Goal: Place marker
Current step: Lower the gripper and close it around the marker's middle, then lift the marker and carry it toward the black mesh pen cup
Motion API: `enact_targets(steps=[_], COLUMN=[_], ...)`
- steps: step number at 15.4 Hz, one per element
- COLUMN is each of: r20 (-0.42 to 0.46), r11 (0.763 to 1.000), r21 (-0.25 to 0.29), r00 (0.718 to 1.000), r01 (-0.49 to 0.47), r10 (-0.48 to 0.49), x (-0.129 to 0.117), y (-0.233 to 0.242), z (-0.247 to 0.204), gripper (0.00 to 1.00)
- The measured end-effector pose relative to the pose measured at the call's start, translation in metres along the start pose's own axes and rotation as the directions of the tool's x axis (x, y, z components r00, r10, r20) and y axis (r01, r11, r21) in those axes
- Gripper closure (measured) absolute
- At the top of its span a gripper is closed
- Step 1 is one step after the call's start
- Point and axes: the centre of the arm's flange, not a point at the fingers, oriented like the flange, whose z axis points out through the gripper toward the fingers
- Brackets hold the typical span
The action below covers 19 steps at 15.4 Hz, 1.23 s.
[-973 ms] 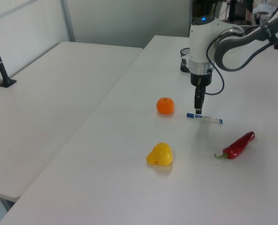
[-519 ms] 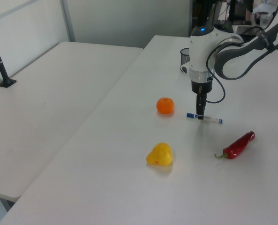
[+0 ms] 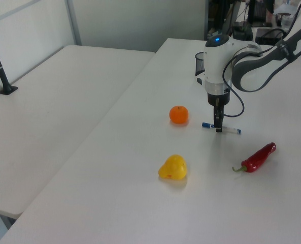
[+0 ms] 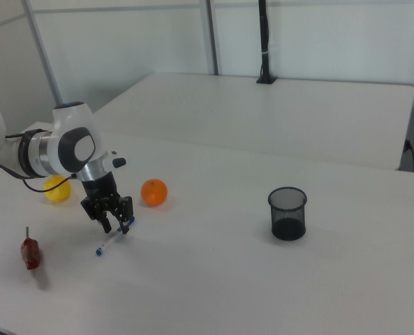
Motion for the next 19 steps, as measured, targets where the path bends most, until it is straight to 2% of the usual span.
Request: enact_targets(steps=[2, 4, 5, 8, 19], r20=[-0.007, -0.008, -0.007, -0.006, -0.018], r11=[1.0, 1.0, 1.0, 1.0, 1.0], r21=[0.001, 0.001, 0.002, 0.001, 0.002], r00=[1.0, 1.0, 1.0, 1.0, 0.999], r01=[0.0, -0.001, -0.002, -0.004, -0.028], r10=[0.0, 0.001, 0.002, 0.004, 0.028], x=[0.001, 0.001, 0.001, 0.001, 0.002], y=[0.0, 0.001, 0.001, 0.003, 0.011], z=[0.002, 0.003, 0.004, 0.004, -0.002], gripper=[0.44, 0.61, 0.73, 0.83, 0.83])
